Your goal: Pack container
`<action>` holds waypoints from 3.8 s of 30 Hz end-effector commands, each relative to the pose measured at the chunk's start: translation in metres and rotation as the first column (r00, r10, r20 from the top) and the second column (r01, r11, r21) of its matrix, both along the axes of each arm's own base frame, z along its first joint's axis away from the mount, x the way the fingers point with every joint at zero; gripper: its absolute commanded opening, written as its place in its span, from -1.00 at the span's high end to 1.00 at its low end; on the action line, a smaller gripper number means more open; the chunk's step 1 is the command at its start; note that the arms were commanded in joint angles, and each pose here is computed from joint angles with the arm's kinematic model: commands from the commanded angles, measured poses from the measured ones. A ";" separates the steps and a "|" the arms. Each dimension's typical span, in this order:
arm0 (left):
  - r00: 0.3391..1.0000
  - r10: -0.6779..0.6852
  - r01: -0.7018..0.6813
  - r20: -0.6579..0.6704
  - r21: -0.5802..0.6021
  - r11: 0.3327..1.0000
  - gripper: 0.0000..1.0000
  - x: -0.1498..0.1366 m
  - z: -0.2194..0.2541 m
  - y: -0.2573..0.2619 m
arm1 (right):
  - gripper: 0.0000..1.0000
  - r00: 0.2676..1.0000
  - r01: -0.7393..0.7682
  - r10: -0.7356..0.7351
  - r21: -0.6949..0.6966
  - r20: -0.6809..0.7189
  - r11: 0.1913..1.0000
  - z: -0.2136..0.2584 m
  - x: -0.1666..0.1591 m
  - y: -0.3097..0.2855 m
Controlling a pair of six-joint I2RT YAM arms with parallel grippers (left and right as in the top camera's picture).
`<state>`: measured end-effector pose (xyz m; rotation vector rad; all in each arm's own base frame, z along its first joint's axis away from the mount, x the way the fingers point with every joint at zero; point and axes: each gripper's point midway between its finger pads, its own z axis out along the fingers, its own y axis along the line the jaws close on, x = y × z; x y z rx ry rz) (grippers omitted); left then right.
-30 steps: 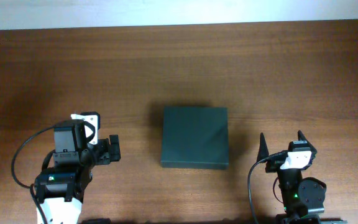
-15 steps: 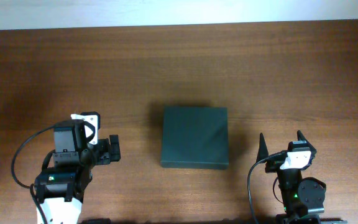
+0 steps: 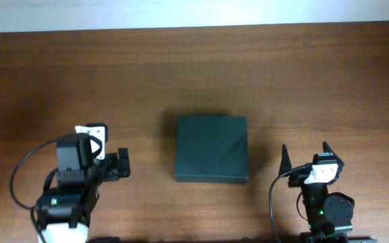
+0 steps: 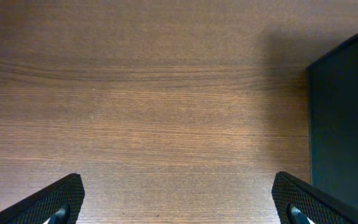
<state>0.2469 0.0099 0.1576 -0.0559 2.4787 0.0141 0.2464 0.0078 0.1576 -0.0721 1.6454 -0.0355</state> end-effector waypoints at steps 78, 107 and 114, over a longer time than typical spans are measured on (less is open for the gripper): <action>0.687 -0.166 0.041 0.707 0.190 0.981 -0.98 -0.003 -0.001 -0.014 | -0.97 1.000 -0.014 0.014 -0.007 -0.002 1.000 -0.002 -0.001 0.003; 0.686 -0.166 0.041 0.709 0.190 0.981 -0.98 -0.003 0.000 -0.014 | -0.97 1.000 -0.014 0.014 -0.007 -0.002 1.000 -0.002 -0.001 0.003; 0.686 -0.166 0.041 0.709 0.190 0.981 -0.98 -0.003 0.000 -0.014 | -0.97 1.000 -0.014 0.014 -0.007 -0.002 1.000 -0.002 -0.001 0.003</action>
